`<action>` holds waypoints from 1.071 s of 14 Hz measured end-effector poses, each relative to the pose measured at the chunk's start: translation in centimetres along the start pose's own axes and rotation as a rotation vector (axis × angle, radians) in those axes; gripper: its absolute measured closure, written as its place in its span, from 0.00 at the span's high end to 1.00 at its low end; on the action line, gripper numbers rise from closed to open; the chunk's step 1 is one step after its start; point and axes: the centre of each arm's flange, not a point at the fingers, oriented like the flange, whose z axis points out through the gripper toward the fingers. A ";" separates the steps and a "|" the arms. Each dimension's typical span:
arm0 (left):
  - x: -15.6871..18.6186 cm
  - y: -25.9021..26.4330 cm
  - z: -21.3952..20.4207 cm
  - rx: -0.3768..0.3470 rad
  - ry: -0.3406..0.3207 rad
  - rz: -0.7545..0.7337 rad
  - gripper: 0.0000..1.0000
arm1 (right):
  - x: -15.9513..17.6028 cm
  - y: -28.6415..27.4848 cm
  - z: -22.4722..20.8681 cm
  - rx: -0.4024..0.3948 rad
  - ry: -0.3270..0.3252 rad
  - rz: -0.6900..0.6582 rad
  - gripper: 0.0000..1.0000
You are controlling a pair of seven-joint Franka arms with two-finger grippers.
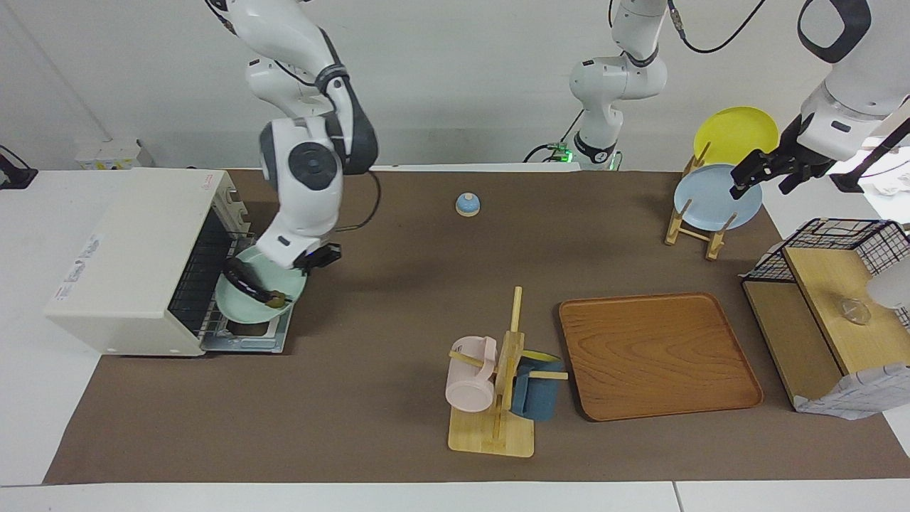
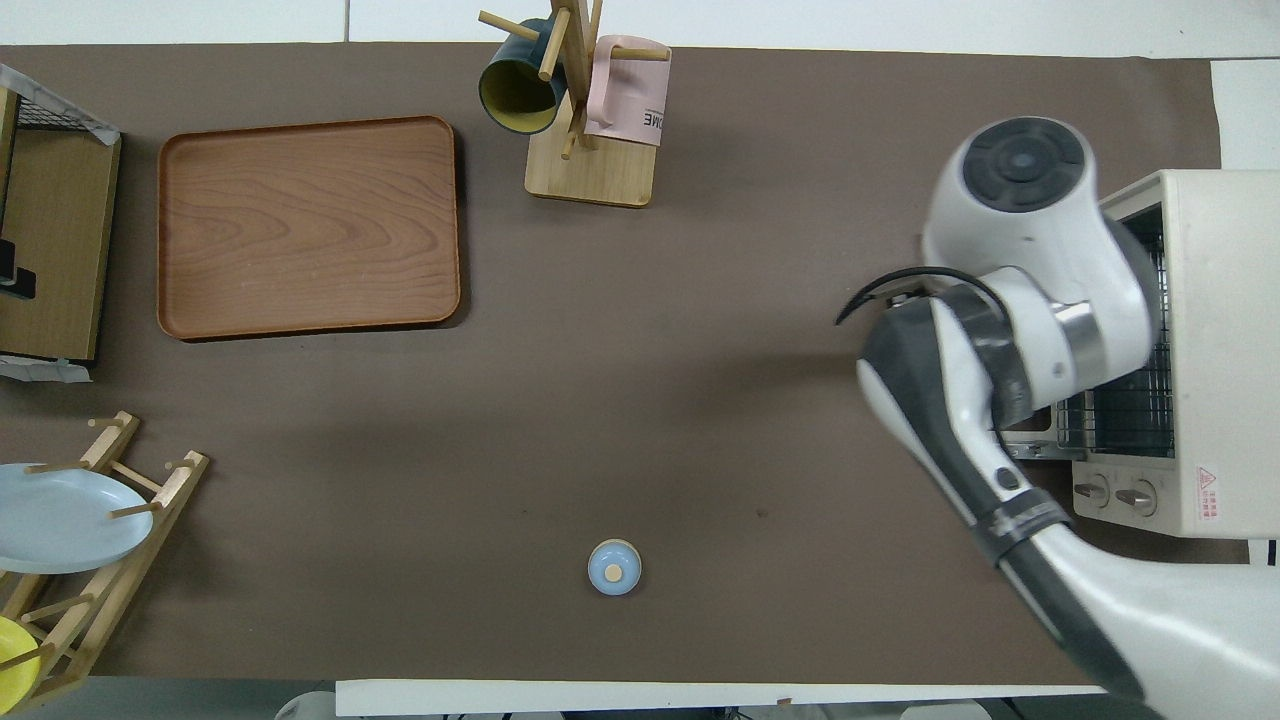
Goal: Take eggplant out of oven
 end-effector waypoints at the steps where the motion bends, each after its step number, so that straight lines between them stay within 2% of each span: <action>1: 0.0 0.0 0.0 0.000 0.000 0.000 1.00 | -0.1 -6.2 -2.1 0.016 0.011 0.035 0.03; 3: 0.0 0.0 0.0 0.000 0.000 0.000 1.00 | -0.4 -17.5 -3.8 0.073 0.039 0.109 0.03; 5: 0.0 0.0 0.0 0.000 0.000 0.000 1.00 | 0.5 -25.2 -2.4 0.132 0.081 0.182 0.03; 6: 0.0 0.0 0.0 0.000 0.000 0.000 1.00 | 1.1 -27.4 -0.9 0.156 0.093 0.211 0.04; 8: 0.0 0.0 0.0 0.000 0.000 0.000 1.00 | 2.4 -28.8 1.5 0.187 0.104 0.245 0.18; 10: 0.0 0.0 0.0 0.000 0.000 0.000 1.00 | 3.2 -28.3 1.3 0.207 0.119 0.257 0.41; 11: 0.0 0.0 0.0 0.000 0.000 0.000 1.00 | 3.7 -27.5 0.2 0.221 0.137 0.266 0.48; 13: -0.3 0.2 0.2 -0.001 -0.028 0.003 1.00 | 5.8 -21.7 -3.6 0.233 0.176 0.238 0.52; 15: -1.2 1.9 0.6 -0.009 -0.072 0.015 1.00 | 8.4 -10.1 -5.7 0.209 0.153 0.201 0.51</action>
